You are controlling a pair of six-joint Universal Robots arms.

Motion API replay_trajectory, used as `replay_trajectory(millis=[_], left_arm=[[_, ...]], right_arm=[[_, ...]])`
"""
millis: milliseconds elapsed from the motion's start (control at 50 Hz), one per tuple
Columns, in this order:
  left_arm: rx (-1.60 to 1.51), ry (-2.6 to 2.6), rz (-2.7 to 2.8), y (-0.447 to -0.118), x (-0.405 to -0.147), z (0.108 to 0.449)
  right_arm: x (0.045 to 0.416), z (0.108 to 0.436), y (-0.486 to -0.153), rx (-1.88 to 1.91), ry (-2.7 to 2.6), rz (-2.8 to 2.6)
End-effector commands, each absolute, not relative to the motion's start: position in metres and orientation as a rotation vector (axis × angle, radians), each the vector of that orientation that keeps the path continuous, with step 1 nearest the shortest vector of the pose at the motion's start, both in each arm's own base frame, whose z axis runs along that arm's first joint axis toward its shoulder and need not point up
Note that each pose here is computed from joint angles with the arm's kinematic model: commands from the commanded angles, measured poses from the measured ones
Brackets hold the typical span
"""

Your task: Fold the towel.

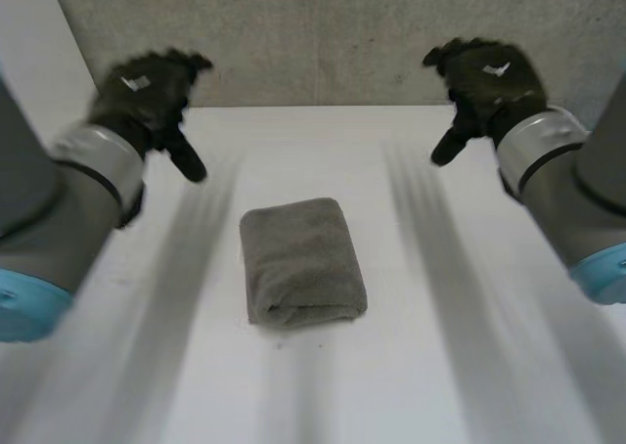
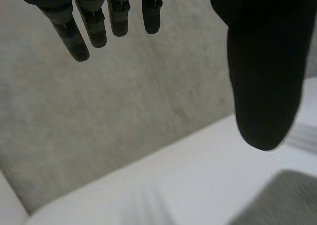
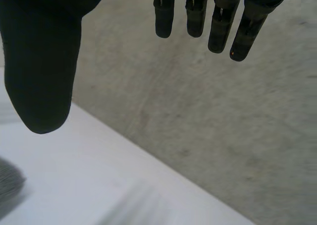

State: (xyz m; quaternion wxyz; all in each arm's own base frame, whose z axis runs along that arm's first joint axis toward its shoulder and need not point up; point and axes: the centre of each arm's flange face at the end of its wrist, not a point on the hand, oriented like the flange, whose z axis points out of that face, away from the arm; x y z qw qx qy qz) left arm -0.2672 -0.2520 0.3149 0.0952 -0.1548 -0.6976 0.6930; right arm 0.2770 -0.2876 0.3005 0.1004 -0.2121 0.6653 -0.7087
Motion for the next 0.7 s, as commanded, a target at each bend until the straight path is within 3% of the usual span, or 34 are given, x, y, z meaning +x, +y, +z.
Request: replay_trajectory(millis=[20, 700], left_arm=[[-0.419, -2.136, 2.048, -0.248, -0.246, 0.338], [-0.389, -2.123, 2.054, -0.251, -0.244, 0.322]], right_arm=[[0.263, 0.325, -0.279, -0.599, 1.965, -2.130], [0.267, 0.311, -0.271, -0.619, 1.928, -2.140]])
